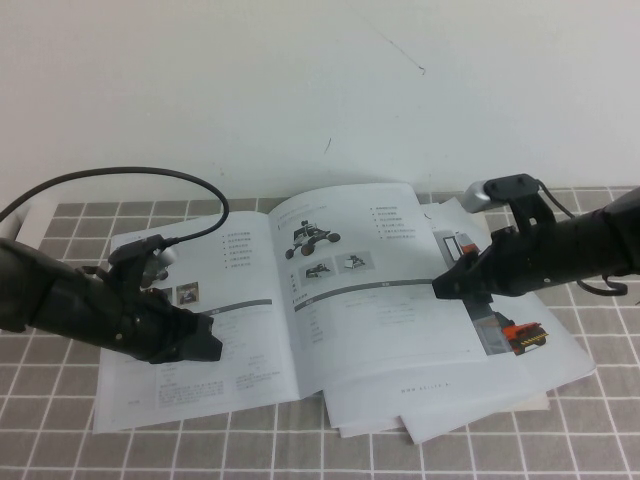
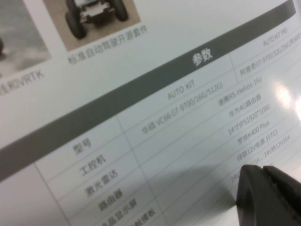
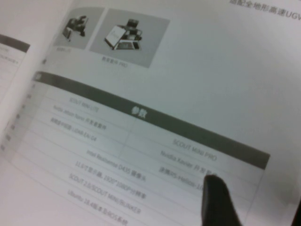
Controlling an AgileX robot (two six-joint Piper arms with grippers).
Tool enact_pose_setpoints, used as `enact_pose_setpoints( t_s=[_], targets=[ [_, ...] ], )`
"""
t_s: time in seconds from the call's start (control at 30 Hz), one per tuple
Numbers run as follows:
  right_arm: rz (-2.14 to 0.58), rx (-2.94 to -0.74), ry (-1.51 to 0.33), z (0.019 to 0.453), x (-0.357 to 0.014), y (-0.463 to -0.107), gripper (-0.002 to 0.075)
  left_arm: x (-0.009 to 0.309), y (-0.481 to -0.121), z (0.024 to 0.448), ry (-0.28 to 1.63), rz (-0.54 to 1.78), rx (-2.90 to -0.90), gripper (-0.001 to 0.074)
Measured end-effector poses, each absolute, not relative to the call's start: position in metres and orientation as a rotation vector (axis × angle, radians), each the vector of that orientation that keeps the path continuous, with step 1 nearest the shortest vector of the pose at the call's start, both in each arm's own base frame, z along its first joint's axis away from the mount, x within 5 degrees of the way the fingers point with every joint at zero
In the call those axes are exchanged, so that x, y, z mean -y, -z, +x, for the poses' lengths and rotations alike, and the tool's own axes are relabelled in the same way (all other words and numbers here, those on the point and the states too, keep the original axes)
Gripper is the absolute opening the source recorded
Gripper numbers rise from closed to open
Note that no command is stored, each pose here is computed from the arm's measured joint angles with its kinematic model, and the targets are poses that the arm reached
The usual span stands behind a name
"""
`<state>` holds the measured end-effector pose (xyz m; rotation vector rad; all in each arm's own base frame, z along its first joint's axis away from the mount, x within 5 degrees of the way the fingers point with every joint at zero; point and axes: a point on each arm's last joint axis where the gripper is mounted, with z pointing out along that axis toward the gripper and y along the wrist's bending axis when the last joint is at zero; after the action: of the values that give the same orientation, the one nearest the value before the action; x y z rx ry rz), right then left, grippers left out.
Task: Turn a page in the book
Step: Open the closed book
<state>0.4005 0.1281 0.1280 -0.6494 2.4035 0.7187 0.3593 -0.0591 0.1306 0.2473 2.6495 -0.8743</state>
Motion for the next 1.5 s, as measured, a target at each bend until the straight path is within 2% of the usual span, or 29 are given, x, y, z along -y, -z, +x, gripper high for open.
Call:
enact_pose_setpoints(
  t_s=[0.73, 1.17, 1.5],
  targets=[
    [-0.662, -2.423, -0.764, 0.3983, -0.1301, -0.1208, 0.0356, 0.0591, -0.1306, 0.3593, 0.873, 0.252, -2.648, -0.0003],
    [-0.634, -2.39, -0.906, 0.3954, -0.1377, -0.1253, 0.0356, 0.0591, -0.1306, 0.3593, 0.872, 0.256, -2.647, -0.0003],
    [-0.599, -2.389, -0.801, 0.4012, -0.1334, -0.1233, 0.0356, 0.0591, -0.1306, 0.3593, 0.872, 0.256, -2.647, -0.0003]
  ],
)
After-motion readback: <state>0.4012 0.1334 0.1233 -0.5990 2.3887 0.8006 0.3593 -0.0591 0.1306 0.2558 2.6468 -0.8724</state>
